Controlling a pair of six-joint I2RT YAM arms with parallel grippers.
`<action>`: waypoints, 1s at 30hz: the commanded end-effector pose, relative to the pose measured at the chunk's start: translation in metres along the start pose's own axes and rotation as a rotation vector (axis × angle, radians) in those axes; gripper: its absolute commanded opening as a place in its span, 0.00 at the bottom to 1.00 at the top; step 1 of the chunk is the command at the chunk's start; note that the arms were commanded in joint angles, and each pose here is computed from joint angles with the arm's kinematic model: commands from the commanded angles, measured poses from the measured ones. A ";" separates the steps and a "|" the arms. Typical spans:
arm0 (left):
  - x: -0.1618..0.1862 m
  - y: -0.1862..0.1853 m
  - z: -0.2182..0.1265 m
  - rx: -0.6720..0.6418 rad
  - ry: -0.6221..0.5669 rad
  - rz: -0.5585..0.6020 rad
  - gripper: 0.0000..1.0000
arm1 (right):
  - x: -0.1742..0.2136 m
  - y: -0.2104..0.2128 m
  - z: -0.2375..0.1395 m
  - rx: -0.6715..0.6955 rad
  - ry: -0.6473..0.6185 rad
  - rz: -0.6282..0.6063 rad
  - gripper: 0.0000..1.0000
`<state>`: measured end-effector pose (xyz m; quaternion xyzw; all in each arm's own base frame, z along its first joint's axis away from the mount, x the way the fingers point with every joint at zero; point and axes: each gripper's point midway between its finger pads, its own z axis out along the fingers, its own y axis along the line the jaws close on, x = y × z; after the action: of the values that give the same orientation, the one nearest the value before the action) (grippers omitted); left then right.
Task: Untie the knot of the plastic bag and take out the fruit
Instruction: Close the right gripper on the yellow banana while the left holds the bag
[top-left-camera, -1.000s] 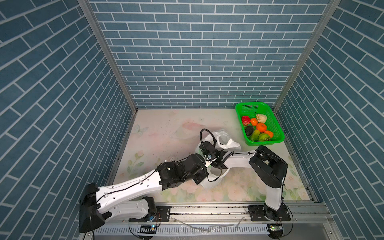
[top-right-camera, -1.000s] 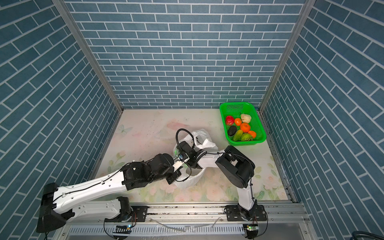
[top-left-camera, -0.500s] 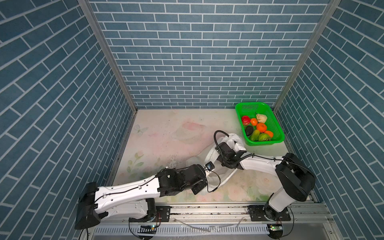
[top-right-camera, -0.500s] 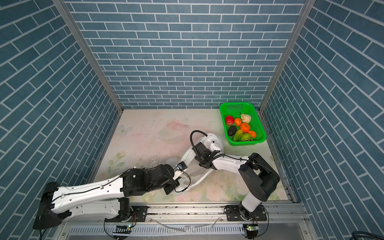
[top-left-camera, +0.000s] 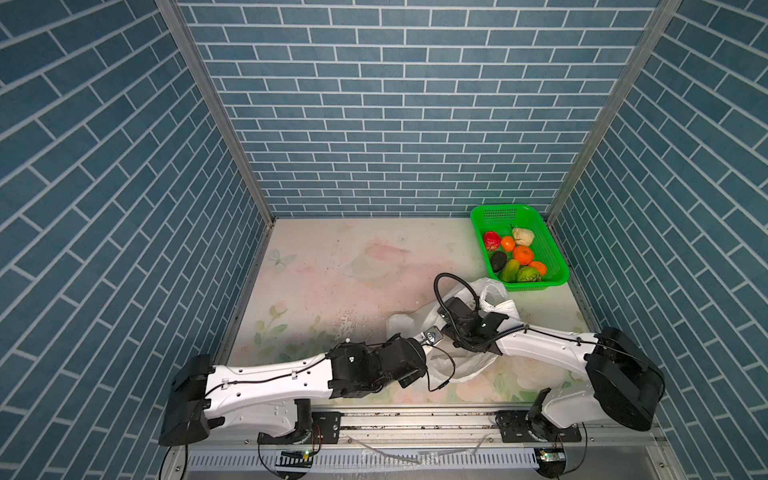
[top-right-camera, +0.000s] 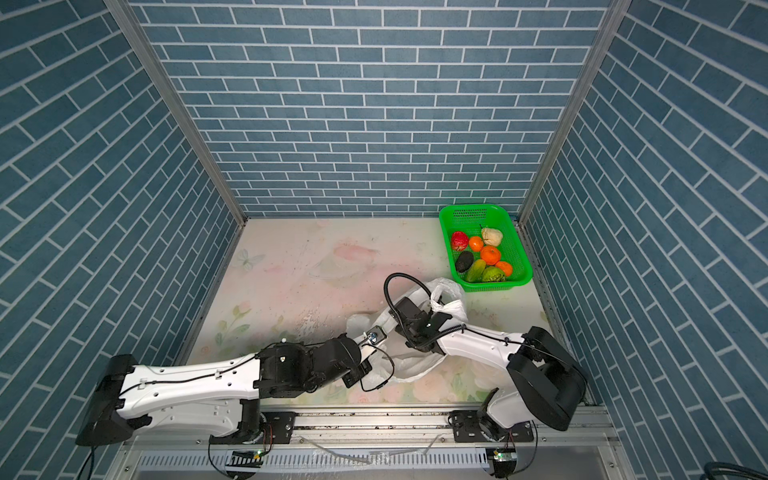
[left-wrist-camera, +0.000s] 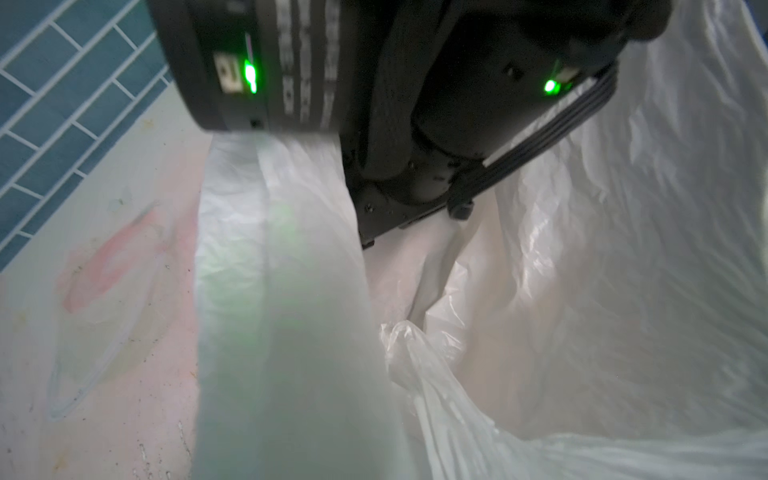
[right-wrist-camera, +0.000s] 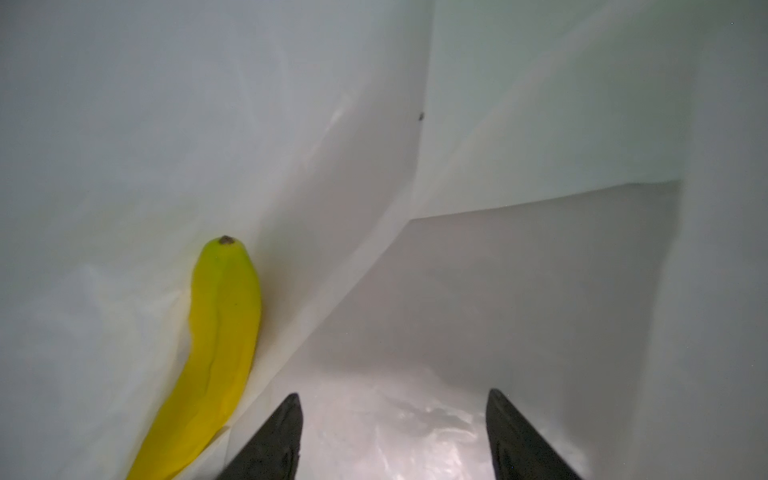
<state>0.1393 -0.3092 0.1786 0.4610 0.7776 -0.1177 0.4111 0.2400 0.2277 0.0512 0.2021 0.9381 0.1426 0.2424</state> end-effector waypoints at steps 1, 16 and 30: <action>-0.033 0.013 -0.010 -0.070 -0.111 0.043 0.00 | -0.004 0.036 0.003 -0.108 -0.012 0.014 0.71; -0.007 0.005 0.003 -0.002 -0.047 0.053 0.00 | 0.002 0.097 0.034 -0.169 0.046 -0.042 0.89; 0.045 0.013 -0.008 0.001 0.043 -0.016 0.00 | 0.011 0.071 0.056 -0.006 0.079 -0.048 0.54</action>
<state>0.1377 -0.2797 0.1619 0.4607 0.7789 -0.1149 0.4097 0.2941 0.3320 0.0346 0.1558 0.9426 0.1954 0.2216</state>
